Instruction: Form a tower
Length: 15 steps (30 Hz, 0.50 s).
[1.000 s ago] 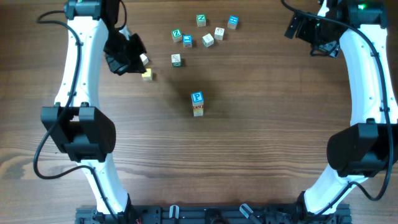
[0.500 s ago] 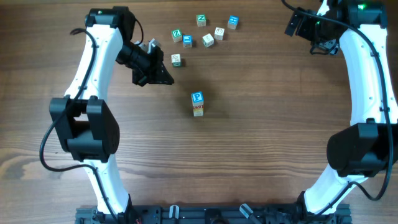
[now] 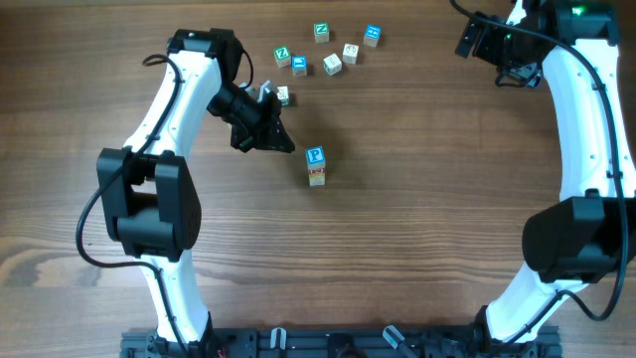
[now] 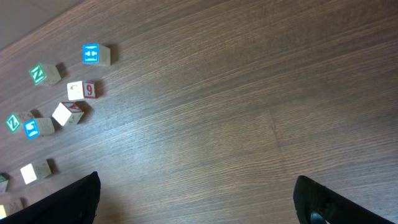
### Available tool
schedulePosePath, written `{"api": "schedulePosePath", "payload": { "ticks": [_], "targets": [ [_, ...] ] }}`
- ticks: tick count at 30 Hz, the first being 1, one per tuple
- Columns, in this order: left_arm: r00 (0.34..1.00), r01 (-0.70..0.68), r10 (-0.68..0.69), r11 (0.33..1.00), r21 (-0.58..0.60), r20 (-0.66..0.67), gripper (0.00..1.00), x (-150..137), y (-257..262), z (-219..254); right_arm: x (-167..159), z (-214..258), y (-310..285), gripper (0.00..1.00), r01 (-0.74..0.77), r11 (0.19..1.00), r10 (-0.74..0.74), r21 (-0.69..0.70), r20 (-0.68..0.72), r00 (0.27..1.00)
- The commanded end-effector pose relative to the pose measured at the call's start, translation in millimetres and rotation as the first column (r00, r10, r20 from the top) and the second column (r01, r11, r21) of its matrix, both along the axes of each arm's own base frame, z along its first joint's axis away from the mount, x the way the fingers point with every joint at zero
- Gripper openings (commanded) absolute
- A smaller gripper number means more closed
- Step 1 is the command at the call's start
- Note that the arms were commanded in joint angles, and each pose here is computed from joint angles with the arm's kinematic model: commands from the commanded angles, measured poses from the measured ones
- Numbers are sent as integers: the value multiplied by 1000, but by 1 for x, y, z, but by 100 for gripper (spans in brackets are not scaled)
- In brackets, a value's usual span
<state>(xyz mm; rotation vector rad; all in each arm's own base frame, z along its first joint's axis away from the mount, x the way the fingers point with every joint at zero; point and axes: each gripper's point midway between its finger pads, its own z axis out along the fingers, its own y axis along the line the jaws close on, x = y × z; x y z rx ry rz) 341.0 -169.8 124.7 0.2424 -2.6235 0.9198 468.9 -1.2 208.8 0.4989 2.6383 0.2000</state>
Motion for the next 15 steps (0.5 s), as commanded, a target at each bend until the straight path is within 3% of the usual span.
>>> {"api": "schedulePosePath", "payload": {
  "ticks": [1,15],
  "targets": [
    [999,36,-35,998,43,-27,4,-11,-4,-4,2,3,0,100,3,1000,-4,10,11,1000],
    [998,48,-43,995,89,-50,4,-18,-12,-8,2,3,0,100,3,1000,-4,10,11,1000]
  ]
}}
